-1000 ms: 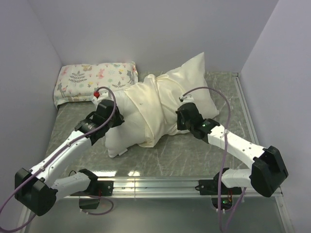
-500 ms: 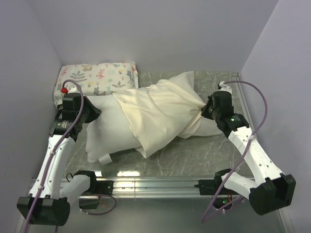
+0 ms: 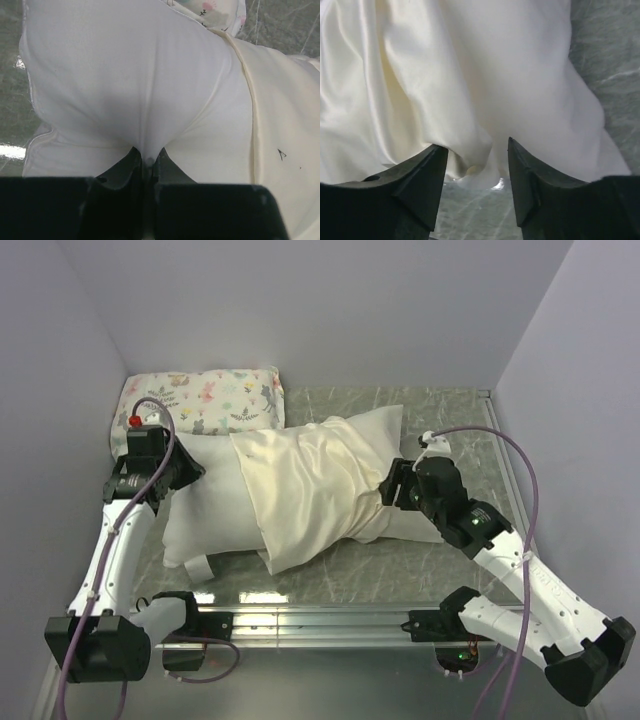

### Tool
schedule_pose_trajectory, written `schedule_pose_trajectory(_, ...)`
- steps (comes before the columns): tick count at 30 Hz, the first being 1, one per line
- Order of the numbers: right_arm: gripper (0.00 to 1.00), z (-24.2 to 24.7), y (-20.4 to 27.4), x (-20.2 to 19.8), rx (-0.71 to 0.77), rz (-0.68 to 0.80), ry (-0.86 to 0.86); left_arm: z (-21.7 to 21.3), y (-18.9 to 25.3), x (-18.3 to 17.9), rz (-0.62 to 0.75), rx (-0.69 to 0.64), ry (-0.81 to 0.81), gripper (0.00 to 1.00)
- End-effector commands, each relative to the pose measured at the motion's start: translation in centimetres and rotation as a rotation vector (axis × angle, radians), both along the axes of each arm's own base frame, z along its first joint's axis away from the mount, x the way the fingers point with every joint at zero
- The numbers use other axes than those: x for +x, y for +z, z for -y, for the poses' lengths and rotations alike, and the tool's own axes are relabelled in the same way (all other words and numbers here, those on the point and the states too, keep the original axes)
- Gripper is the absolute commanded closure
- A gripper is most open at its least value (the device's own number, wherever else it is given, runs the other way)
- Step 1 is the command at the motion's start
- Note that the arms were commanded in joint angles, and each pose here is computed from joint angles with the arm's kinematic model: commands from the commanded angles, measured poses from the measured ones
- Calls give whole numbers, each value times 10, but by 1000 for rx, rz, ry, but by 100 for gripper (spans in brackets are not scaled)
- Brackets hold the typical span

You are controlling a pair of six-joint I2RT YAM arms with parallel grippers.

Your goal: Remove the pillowcase from the pillow

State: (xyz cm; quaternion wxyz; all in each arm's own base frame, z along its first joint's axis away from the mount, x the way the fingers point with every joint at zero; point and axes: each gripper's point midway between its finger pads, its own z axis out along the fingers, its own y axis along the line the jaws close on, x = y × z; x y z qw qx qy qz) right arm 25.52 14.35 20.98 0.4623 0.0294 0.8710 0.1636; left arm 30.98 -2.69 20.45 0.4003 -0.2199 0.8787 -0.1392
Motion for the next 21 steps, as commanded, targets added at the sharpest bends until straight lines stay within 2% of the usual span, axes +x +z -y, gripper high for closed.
schedule_pose_trajectory(1, 26, -3, 43, 10, -13, 138, 10, -4, 32, 9, 166, 31, -12, 92)
schedule_pose_trajectory(5, 15, -34, 97, 22, -25, 224, 131, 1, 14, 3, 139, 18, -34, 100)
schedule_pose_trajectory(7, 12, -53, 88, 40, -107, 201, 192, 1, 8, 1, 137, 23, -37, 100)
schedule_pose_trajectory(8, 12, -64, 100, 47, -110, 217, 223, 2, 8, 1, 138, 20, -45, 100)
schedule_pose_trajectory(13, 11, -109, 59, 85, -239, 93, 356, 1, 7, 0, 138, 31, -49, 100)
schedule_pose_trajectory(17, 11, -134, 28, 92, -290, 15, 407, 0, 6, -1, 137, 42, -49, 100)
schedule_pose_trajectory(18, 11, -133, 24, 95, -310, 7, 378, 0, 5, 0, 135, 41, -49, 100)
schedule_pose_trajectory(21, 33, -131, 7, 102, -349, -54, 332, -2, 3, -1, 127, 47, -44, 100)
